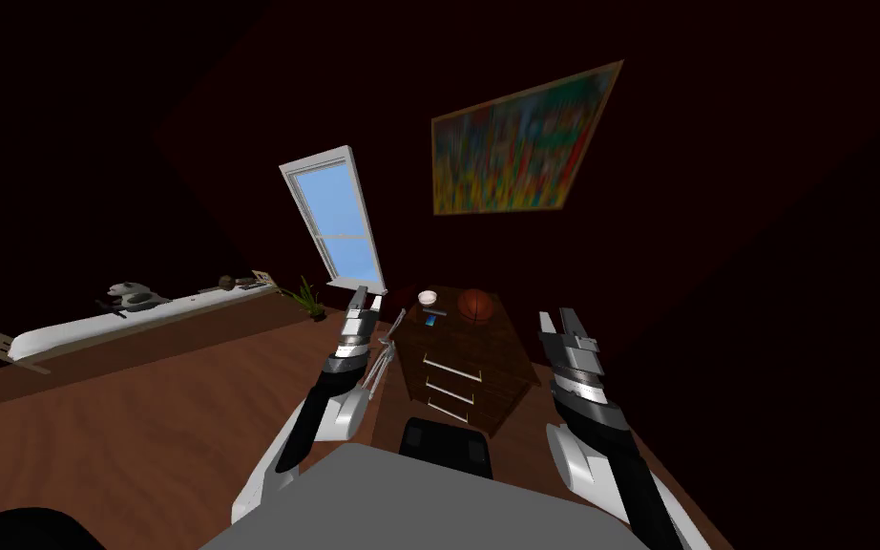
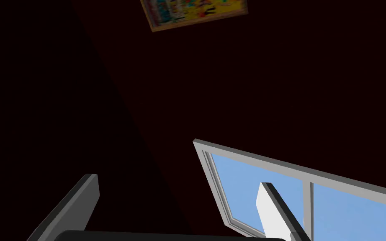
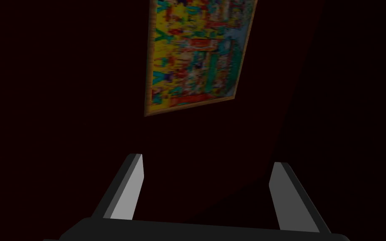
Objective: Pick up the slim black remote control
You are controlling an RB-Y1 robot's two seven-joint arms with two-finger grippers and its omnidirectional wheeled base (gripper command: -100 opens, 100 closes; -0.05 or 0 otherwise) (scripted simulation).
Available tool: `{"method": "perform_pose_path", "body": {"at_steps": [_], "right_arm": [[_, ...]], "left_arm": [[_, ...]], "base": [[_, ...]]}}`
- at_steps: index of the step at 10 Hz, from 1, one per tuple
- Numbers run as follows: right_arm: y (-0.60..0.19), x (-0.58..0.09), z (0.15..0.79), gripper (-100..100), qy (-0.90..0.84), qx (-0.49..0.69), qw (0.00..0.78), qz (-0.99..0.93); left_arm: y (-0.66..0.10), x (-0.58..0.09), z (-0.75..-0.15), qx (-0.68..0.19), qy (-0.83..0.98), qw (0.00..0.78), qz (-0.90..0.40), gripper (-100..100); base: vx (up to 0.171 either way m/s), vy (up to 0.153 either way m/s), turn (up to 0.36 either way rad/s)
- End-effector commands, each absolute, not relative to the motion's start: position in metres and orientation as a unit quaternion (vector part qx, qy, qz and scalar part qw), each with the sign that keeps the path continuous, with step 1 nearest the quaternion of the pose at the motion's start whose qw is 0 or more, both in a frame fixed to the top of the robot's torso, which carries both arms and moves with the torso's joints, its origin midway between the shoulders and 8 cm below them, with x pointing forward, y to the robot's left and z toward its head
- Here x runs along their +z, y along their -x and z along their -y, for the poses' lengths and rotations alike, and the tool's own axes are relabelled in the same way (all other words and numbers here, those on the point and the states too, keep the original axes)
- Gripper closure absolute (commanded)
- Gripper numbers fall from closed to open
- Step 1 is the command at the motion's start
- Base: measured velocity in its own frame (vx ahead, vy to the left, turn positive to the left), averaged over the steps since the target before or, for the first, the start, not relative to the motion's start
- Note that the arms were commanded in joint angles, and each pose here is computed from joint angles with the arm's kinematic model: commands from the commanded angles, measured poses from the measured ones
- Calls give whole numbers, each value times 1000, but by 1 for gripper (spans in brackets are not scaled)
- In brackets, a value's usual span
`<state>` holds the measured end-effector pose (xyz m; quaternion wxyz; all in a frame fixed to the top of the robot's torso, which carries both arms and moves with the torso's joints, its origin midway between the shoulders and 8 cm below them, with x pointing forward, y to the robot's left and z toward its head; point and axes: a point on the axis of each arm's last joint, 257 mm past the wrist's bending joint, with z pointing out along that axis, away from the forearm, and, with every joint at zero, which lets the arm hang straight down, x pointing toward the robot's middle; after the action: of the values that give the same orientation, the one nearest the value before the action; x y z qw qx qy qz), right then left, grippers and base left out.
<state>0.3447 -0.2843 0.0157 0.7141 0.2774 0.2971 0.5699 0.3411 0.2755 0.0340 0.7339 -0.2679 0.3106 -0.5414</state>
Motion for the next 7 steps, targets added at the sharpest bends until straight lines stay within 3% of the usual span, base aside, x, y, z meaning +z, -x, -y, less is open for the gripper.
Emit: {"method": "perform_pose_path", "body": {"at_steps": [1, 5, 7], "right_arm": [[-345, 16, 284, 0, -277, 570, 714, -297], [-345, 16, 284, 0, -277, 570, 714, -297], [-345, 16, 284, 0, -277, 570, 714, -297]], "left_arm": [[-353, 25, -279, -531, 268, 732, -332, -100], [-390, -3, -304, -487, 282, 730, -387, -100], [-404, -15, -316, -468, 294, 728, -406, -100]], "base": [[-72, 0, -214], [-129, -7, -218], [-68, -6, -176]]}}
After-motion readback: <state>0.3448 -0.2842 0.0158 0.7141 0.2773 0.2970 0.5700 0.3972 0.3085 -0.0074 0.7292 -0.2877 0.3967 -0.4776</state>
